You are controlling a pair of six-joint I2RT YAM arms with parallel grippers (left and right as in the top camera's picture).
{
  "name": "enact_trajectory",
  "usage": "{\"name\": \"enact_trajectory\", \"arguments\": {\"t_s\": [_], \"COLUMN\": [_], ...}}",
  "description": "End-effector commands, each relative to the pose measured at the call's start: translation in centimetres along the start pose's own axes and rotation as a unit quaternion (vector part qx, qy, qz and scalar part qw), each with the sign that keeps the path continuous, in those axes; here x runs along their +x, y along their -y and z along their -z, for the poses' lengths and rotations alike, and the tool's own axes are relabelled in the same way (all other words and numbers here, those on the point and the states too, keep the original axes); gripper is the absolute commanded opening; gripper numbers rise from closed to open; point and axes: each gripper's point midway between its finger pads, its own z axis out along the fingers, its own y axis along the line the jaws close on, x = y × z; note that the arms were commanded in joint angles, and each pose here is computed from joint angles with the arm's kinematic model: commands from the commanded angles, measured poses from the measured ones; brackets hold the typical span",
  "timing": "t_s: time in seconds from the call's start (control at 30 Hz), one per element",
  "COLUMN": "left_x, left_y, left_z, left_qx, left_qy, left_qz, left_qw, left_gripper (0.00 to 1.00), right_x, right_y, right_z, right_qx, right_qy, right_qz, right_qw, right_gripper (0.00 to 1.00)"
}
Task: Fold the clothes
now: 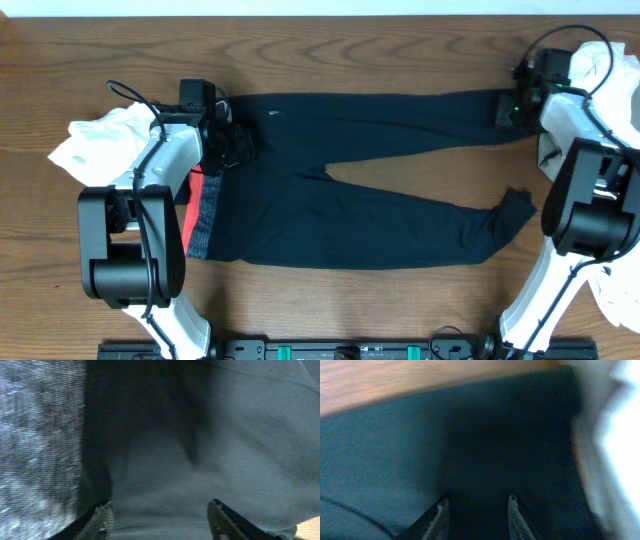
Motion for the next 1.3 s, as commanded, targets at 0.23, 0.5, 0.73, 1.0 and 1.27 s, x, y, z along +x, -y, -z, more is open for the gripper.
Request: {"name": "enact_trajectory", "arguments": {"t_s": [0.23, 0.5, 0.73, 1.0, 1.27], "left_x": [-1.7, -4.9, -5.4, -4.9, -8.6], "left_y": [1.5, 2.7, 1.7, 0.2, -0.9], "left_z": [0.1, 0.4, -1.1, -4.7, -5.1], "left_qx": [0.012, 0.007, -0.014, -0.024, -0.065], "left_qy": [0.044, 0.118, 0.121, 0.098, 0.176], "left_qz": [-0.072, -0.109, -0.106, -0.100, -0.102], "left_qw": [0.996, 0.987, 0.987, 0.990, 0.977], "left_gripper": [0.65, 0.65, 0.31, 0.23, 0.23], "right_x": [1.8, -4.6, -5.4, -0.7, 5.2], "right_y": [1.8, -2.0, -4.7, -6.4, -5.8], "right_z": [-1.5, 5.8, 15.5, 21.2, 20.8], "right_qx": [-0.017, -0.061, -0.080, -0.087, -0.072], "right_qy": [-0.026, 0.070, 0.113, 0.059, -0.055], "right_qz": [-0.055, -0.024, 0.000, 0.011, -0.011], "right_qw": [0.998, 0.995, 0.990, 0.994, 0.996], "right_gripper": [0.50, 0.59, 0.57, 0.56, 0.62]}}
